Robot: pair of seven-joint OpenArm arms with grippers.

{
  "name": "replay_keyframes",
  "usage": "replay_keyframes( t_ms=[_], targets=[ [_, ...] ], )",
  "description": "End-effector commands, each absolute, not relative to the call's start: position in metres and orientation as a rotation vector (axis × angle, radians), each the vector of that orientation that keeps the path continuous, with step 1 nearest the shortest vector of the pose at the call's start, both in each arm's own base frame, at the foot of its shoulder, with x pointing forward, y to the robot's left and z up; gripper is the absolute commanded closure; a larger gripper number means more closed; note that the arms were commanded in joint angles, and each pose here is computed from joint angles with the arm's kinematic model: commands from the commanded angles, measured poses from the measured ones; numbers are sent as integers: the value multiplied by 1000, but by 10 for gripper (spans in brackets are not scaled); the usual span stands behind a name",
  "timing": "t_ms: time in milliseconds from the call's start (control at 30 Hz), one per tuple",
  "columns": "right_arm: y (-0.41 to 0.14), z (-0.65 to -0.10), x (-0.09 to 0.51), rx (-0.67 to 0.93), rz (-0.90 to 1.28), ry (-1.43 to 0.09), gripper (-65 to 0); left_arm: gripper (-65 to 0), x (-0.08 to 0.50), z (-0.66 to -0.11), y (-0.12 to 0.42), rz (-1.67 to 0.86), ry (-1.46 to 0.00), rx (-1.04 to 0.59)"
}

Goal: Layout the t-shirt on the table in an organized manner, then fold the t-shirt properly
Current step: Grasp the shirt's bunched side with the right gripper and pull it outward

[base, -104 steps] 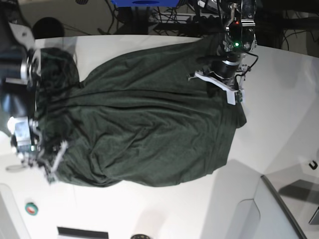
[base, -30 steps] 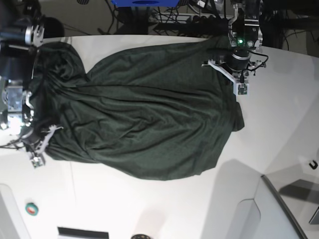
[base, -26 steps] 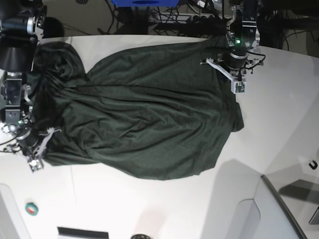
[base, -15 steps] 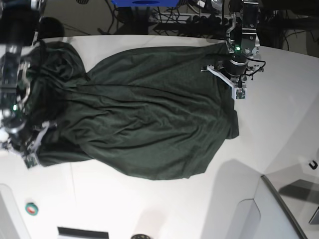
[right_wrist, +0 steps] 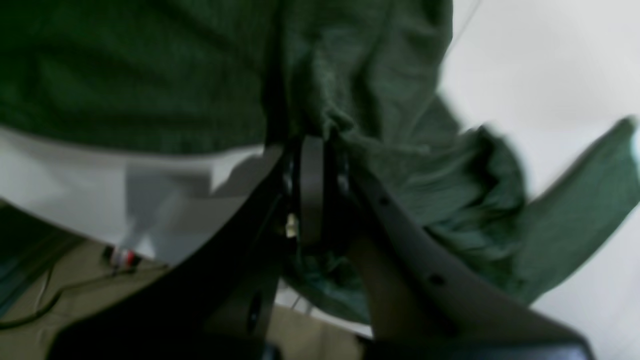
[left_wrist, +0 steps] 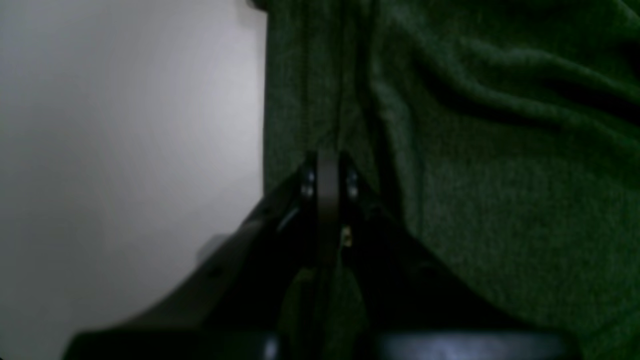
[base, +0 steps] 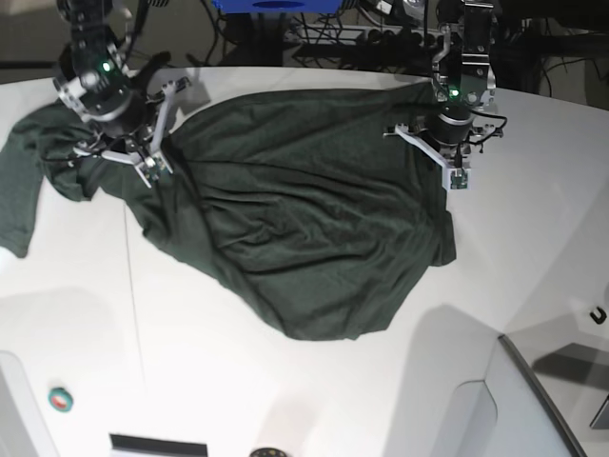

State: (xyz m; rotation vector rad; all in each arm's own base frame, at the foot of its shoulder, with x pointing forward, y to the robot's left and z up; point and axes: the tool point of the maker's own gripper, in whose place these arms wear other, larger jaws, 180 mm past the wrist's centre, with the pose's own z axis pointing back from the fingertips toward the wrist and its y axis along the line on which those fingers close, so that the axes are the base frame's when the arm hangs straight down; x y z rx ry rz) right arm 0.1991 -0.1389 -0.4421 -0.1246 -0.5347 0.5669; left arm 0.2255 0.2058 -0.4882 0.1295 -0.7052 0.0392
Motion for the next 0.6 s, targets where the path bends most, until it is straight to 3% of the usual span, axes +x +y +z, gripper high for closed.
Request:
replay_keyframes(
  t_ms=[0,67,200,433,567],
  targets=[
    [-143,-439,205,-145,569,-541,-53,0,223,-489,208,38,-686,138],
    [-144,-437,208,-154,569,-534,-146,0,224,-488,209,37,-687,140],
    [-143,-387,242,-209,567,-684,-321,0,222,-489,210,39,-685,143],
    [-130,-341,312,-201,512,-848,-323,0,221,-490,209,38,-681,141],
    [-120,-346,352,-123,489,-857,-222,0,221,-490,209,39,-681,139]
  ],
)
